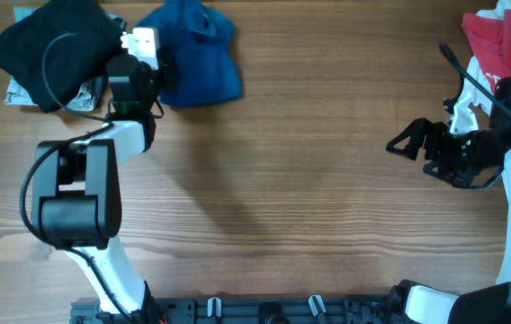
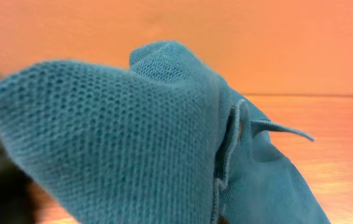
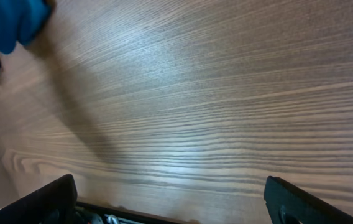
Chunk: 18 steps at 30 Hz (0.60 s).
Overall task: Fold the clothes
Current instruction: 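Carry the teal bundle to the top-left pile and release it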
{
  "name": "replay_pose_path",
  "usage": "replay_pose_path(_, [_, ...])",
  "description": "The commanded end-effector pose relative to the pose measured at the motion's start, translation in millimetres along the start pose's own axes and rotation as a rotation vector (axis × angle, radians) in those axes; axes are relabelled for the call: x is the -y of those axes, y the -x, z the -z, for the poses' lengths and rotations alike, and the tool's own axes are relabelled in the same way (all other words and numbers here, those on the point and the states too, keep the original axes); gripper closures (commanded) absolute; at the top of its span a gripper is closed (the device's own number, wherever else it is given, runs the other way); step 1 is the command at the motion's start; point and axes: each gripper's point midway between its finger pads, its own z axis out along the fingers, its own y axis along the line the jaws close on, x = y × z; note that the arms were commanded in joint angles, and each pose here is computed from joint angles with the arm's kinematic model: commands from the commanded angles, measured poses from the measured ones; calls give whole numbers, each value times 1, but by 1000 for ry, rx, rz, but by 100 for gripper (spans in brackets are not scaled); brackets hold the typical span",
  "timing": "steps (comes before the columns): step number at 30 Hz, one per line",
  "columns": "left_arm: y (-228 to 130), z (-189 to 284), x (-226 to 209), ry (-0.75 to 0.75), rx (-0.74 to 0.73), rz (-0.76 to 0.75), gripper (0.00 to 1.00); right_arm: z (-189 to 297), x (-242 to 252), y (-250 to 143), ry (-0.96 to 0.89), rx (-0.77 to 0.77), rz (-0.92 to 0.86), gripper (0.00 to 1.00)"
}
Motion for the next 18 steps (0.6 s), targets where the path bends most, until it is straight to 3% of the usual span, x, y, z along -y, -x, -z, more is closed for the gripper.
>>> replay_pose_path(1, [36, 9, -52, 130, 125, -69, 91, 2, 1, -5, -10, -5, -4, 4])
replay_pose_path(10, [135, 40, -154, 311, 361, -90, 87, 2, 1, -8, -11, -18, -52, 4])
replay_pose_path(18, [121, 51, -195, 432, 303, -37, 87, 2, 1, -8, -11, -15, -53, 4])
